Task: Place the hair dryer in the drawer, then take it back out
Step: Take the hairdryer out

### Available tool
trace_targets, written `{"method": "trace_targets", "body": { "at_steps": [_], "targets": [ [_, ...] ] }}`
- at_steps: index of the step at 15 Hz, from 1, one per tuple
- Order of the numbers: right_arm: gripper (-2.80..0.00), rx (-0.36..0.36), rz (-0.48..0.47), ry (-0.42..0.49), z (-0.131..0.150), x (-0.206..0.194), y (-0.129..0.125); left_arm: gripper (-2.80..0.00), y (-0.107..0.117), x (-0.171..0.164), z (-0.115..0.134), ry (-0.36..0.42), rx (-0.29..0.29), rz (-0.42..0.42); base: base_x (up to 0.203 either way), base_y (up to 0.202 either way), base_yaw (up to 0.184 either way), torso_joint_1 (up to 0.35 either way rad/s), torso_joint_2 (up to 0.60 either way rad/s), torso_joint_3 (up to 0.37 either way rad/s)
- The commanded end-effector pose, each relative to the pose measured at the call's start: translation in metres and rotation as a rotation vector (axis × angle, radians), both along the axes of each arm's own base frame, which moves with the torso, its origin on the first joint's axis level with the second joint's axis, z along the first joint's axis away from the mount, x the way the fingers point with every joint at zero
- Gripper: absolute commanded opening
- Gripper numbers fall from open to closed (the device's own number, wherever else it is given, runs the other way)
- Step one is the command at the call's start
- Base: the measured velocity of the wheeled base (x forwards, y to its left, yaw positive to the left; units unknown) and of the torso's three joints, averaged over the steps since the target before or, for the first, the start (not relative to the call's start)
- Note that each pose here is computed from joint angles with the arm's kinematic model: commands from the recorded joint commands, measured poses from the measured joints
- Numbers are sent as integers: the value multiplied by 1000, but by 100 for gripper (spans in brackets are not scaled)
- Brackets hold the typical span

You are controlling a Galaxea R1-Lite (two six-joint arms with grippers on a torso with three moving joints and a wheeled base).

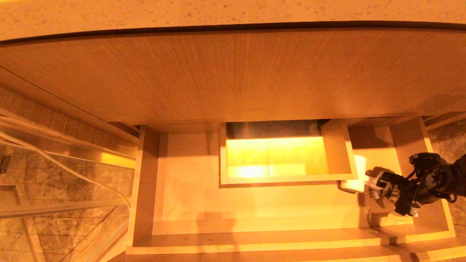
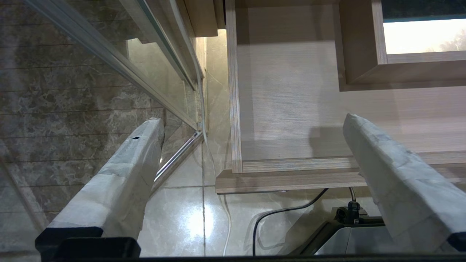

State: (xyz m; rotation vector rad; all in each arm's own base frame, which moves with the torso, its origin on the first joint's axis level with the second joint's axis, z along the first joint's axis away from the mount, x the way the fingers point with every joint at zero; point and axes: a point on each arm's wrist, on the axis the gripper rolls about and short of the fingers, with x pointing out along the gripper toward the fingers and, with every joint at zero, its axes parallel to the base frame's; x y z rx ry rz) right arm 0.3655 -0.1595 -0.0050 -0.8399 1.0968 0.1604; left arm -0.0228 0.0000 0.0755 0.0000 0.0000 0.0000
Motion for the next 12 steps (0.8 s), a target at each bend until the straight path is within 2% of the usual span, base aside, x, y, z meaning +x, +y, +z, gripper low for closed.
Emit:
{"method": "trace_targets", "body": {
  "at_steps": [1, 3, 12],
  "targets": [
    [0, 3, 10, -1, 0, 0, 0, 0, 0, 0, 0, 0, 0, 0, 0, 0, 0, 0, 0, 0],
    [0, 32, 36, 2, -1, -1, 1, 0, 0, 0, 0, 0, 0, 0, 0, 0, 0, 0, 0, 0],
    [0, 11, 26, 0, 2, 0, 2, 0, 0, 0, 0, 0, 0, 0, 0, 0, 0, 0, 0, 0]
  ]
}}
